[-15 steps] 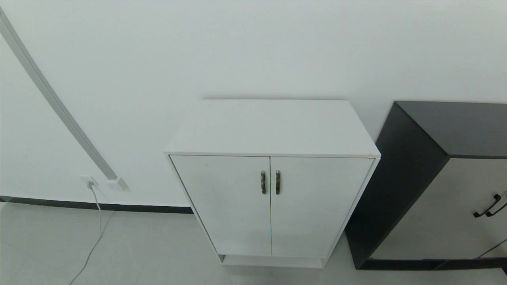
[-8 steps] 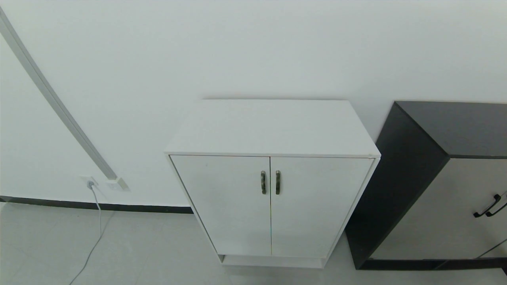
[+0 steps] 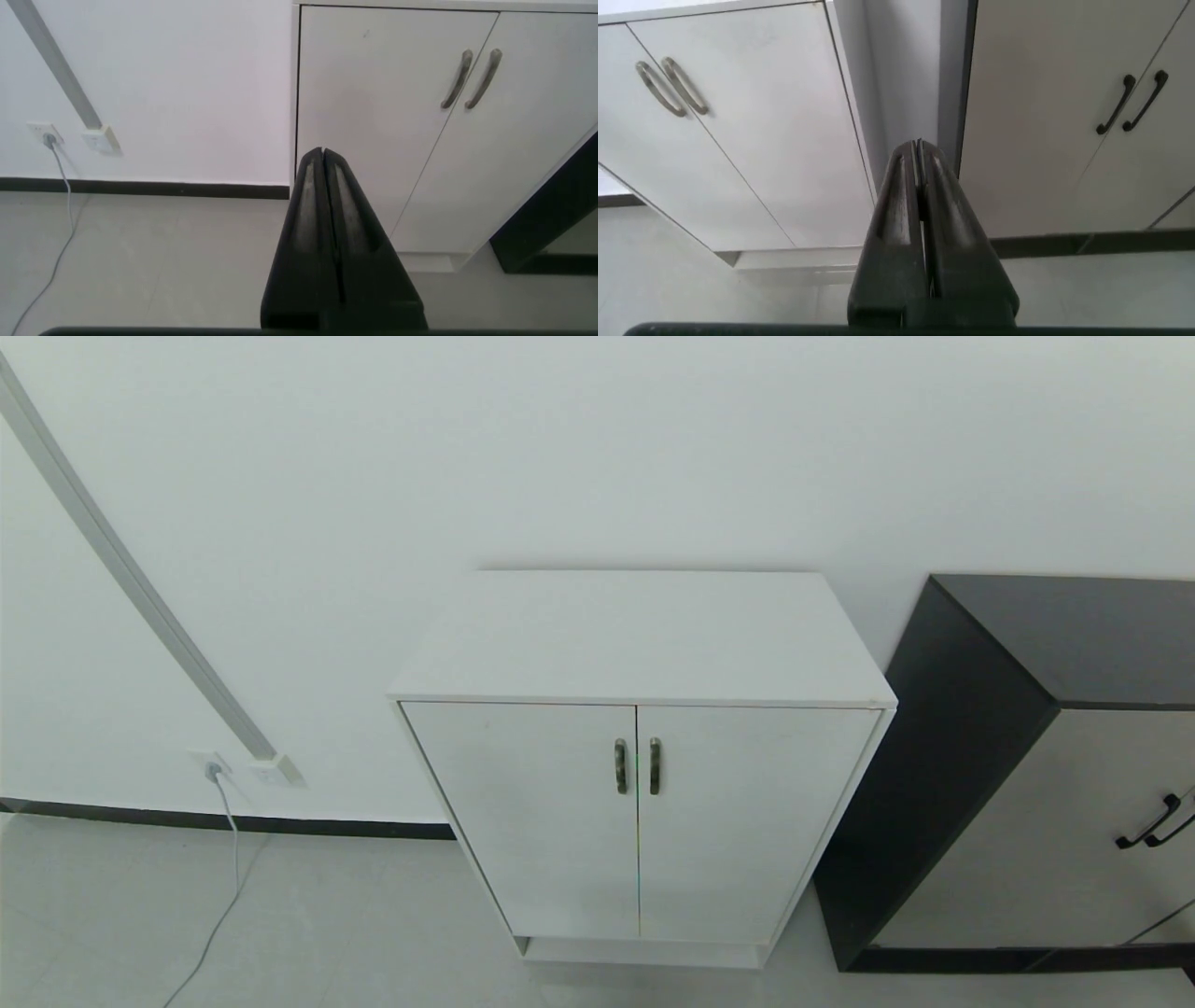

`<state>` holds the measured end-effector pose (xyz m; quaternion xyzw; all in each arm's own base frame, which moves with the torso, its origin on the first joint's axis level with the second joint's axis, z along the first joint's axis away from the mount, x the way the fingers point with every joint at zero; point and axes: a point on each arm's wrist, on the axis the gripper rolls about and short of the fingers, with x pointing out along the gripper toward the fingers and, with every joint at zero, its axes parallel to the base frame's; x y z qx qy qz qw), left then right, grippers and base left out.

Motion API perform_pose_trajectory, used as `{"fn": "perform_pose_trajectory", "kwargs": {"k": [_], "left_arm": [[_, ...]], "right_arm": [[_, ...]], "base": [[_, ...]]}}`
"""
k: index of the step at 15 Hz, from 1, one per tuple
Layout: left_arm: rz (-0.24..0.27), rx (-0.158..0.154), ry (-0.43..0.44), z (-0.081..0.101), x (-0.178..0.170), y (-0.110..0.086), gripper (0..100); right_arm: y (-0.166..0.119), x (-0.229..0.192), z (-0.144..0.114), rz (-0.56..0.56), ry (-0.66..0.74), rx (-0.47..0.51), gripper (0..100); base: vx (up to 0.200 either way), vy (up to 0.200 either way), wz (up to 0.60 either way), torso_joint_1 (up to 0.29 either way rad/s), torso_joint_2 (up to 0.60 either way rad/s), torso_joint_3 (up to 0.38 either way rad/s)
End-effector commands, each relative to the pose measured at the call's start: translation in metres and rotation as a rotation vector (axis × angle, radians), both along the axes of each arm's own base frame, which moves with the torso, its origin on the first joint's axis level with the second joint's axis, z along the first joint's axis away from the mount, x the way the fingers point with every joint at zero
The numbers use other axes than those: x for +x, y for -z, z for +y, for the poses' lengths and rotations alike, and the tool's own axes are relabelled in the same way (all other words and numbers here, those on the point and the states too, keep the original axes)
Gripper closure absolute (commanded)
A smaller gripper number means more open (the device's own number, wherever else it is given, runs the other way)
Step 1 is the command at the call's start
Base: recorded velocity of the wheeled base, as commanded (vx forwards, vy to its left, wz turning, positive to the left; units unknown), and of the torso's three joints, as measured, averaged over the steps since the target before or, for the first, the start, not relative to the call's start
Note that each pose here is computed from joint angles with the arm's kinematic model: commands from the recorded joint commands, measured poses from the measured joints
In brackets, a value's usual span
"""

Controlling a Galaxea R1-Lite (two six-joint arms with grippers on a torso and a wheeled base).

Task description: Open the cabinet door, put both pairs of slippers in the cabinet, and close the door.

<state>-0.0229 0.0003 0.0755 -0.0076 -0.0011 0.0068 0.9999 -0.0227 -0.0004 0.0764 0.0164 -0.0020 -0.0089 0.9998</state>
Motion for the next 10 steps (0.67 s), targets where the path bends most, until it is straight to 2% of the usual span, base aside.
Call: {"fn": "perform_pose_trajectory", "kwargs": {"k": [1,3,6,10], "left_arm": [[0.001,0.000,0.000,0.0000,0.0001,-0.0001,100],[0.001,0.000,0.000,0.0000,0.0001,-0.0001,100],[0.001,0.000,0.000,0.0000,0.0001,-0.0001,100],[0.001,0.000,0.000,0.0000,0.0001,-0.0001,100]], "right_arm": [[0.0002,-0.0003,0.0004,0.003,-0.016,-0.050,100],[0.0010,-0.0001,0.0014,0.004,-0.062,-0.082,100],[0.0007,-0.0002,0.0023,0.001,-0.102,-0.035,100],[0.0007,-0.0002,0.0023,0.001,-0.102,-0.039,100]], "base": [[0.000,0.000,0.00,0.000,0.00,0.000],[0.000,0.000,0.00,0.000,0.00,0.000],[0.000,0.000,0.00,0.000,0.00,0.000],[0.000,0.000,0.00,0.000,0.00,0.000]]}}
